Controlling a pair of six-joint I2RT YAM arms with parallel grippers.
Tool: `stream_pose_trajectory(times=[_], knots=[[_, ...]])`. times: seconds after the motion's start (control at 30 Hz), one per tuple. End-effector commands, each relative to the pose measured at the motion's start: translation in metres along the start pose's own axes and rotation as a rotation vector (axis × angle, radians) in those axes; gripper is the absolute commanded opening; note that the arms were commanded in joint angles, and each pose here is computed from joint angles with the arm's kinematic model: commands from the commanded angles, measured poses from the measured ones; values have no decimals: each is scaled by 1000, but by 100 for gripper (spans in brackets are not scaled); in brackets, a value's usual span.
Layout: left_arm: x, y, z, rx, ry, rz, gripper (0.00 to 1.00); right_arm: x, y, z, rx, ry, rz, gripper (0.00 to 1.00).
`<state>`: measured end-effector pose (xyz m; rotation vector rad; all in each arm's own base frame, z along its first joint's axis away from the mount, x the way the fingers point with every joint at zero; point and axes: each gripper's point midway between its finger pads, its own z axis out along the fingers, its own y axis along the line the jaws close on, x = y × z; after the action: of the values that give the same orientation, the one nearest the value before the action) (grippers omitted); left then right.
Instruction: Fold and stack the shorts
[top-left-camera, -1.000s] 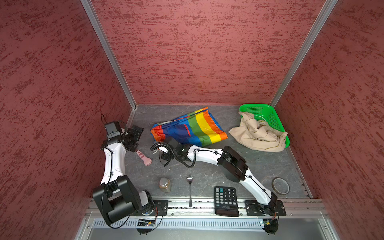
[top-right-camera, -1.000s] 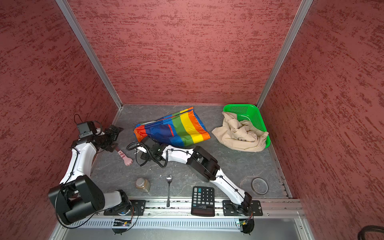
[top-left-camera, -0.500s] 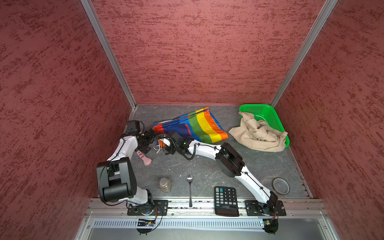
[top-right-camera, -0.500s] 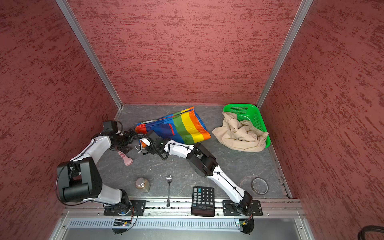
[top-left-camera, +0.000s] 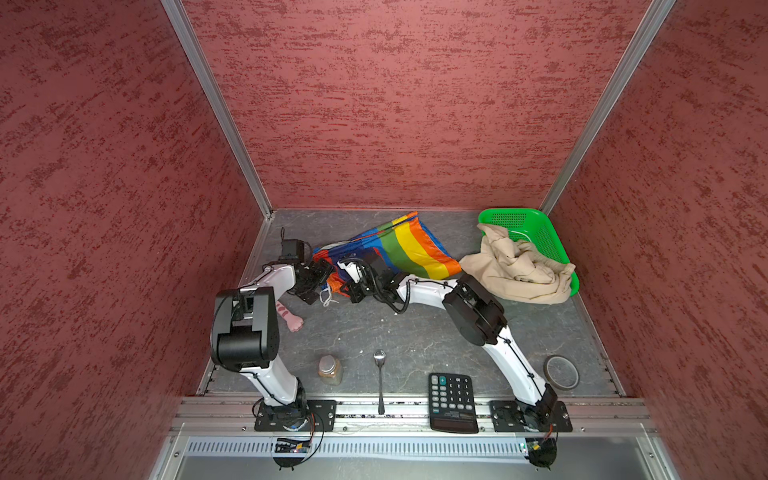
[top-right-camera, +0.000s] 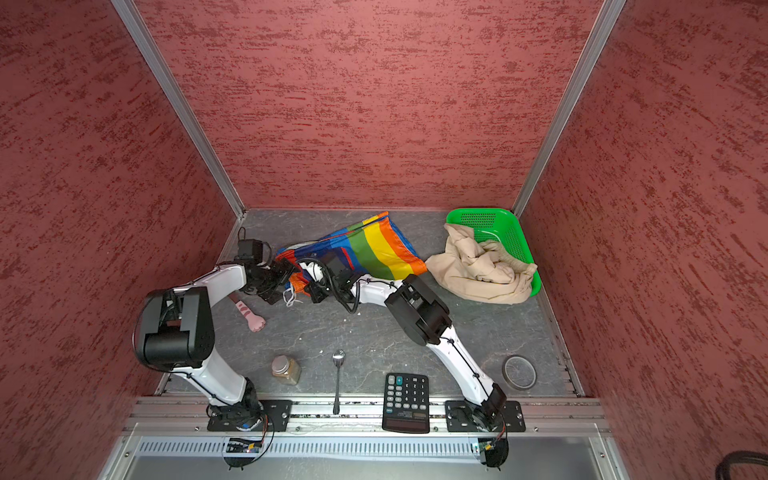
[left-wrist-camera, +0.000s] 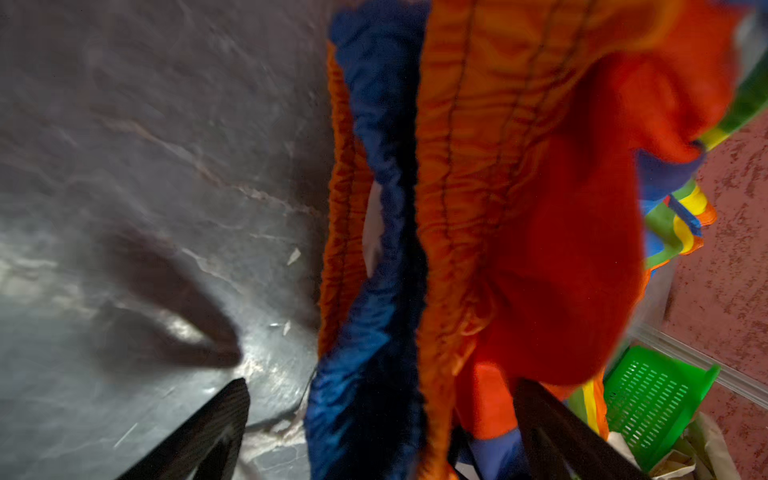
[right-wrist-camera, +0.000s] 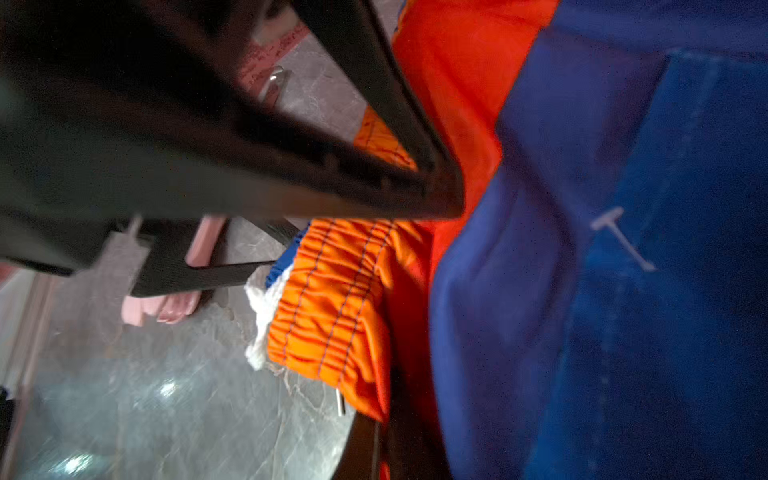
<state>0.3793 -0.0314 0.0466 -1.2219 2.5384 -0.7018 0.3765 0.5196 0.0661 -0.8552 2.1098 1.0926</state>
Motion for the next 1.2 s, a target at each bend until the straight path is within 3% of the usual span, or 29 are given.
stream_pose_trajectory(times=[0.0,0.1,0.13,0.17,0.23,0.33,0.37,0.43,0.53,0.6,0.67,0.73,0.8,0.83,1.0,1.17], knots=[[-5,-12,3,17,-32,13,100,-59,31,-28,-173,-166,94,0],[-6,-15,7,22,-37,11,98,-67,32,-35,-239,-192,170,0],[-6,-17,8,29,-38,9,93,-67,34,-35,-253,-194,181,0],[-6,-20,10,40,-38,8,86,-66,36,-35,-262,-192,190,0],[-8,-27,13,64,-38,11,60,-64,36,-36,-267,-187,205,0],[-12,-34,14,62,-38,15,29,-58,35,-38,-254,-174,214,0],[-13,-35,13,56,-36,20,23,-57,34,-39,-243,-167,213,2],[-16,-40,9,45,-34,46,14,-51,29,-45,-188,-134,189,17],[-18,-43,-3,15,-35,113,10,-56,19,-70,-86,-129,128,45],[-16,-41,-12,-18,-27,165,10,-66,3,-94,-38,-164,139,52],[-14,-35,-21,-64,-22,209,10,-75,-20,-120,-4,-204,207,54],[-13,-30,-30,-103,-29,242,10,-73,-44,-135,37,-220,287,45],[-12,-26,-39,-129,-38,265,10,-60,-66,-138,120,-201,337,12],[-11,-25,-42,-135,-43,270,10,-53,-72,-136,154,-186,348,0],[-10,-29,-59,-133,-63,283,11,-13,-87,-124,226,-115,432,0],[-12,-40,-78,-126,-79,307,13,30,-66,-100,254,0,389,0]])
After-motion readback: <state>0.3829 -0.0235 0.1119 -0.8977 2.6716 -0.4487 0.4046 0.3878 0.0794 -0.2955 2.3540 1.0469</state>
